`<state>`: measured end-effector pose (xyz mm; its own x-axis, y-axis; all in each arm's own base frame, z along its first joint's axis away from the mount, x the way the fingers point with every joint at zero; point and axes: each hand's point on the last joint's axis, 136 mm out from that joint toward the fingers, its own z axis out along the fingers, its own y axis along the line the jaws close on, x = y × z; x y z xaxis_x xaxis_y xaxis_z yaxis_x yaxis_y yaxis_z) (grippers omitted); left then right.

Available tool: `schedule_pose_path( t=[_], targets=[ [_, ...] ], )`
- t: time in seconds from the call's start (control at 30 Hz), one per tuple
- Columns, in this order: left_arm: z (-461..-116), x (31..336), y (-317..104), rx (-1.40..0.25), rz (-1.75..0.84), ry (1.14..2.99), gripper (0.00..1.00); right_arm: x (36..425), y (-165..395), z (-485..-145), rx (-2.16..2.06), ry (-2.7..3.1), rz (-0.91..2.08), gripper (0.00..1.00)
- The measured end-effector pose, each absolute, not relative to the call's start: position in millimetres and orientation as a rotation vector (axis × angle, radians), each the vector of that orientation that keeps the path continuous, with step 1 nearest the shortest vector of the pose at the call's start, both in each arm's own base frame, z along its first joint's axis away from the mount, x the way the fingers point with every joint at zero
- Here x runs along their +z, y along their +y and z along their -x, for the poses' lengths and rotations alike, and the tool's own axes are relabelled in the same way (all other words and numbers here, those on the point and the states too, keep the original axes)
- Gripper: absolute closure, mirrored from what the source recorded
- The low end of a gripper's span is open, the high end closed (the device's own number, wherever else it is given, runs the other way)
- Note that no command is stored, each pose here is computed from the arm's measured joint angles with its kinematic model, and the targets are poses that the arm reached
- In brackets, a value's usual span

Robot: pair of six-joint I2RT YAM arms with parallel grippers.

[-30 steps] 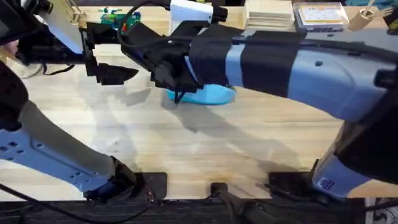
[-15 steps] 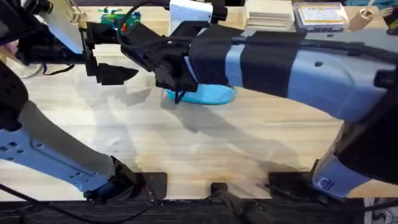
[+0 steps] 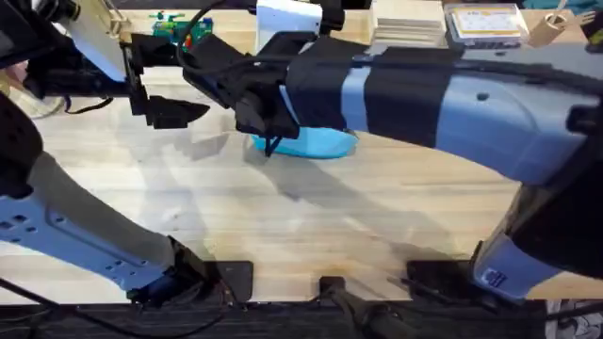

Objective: Unzip the bag, pick up the pens from the table one at a time and place them inside, then zip the bag closed.

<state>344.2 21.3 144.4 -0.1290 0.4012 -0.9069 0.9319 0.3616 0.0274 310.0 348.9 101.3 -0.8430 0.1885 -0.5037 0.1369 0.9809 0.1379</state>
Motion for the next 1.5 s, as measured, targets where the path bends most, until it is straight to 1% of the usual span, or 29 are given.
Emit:
schedule_pose_path(
  t=[0.37, 0.63, 0.83, 1.1, 1.33, 1.5],
  targets=[
    [-344.2, 144.3, 21.3, -0.727, -1.192, 1.708, 0.007, 103.1, 349.5, -303.7, 0.113, 2.593, -0.193, 0.967],
    [-344.2, 144.3, 21.3, -0.727, -1.192, 1.708, 0.007, 125.5, 350.4, -292.2, 0.105, 2.603, -0.148, 0.967],
    [-344.9, 145.5, 20.1, -0.729, -1.189, 1.701, 0.007, 129.0, 351.4, -292.0, 0.108, 2.602, -0.142, 0.967],
    [-348.5, 151.9, 1.6, -0.765, -1.199, 1.646, 0.007, 129.2, 351.6, -292.1, 0.109, 2.602, -0.142, 0.967],
    [-333.9, 139.1, -23.6, -0.834, -1.24, 1.602, 0.008, 129.3, 351.6, -292.1, 0.106, 2.602, -0.133, 0.967],
    [-320.2, 127.0, -30.2, -0.875, -1.233, 1.606, 0.007, 129.3, 351.6, -292.1, 0.096, 2.603, -0.095, 0.967]
  ],
)
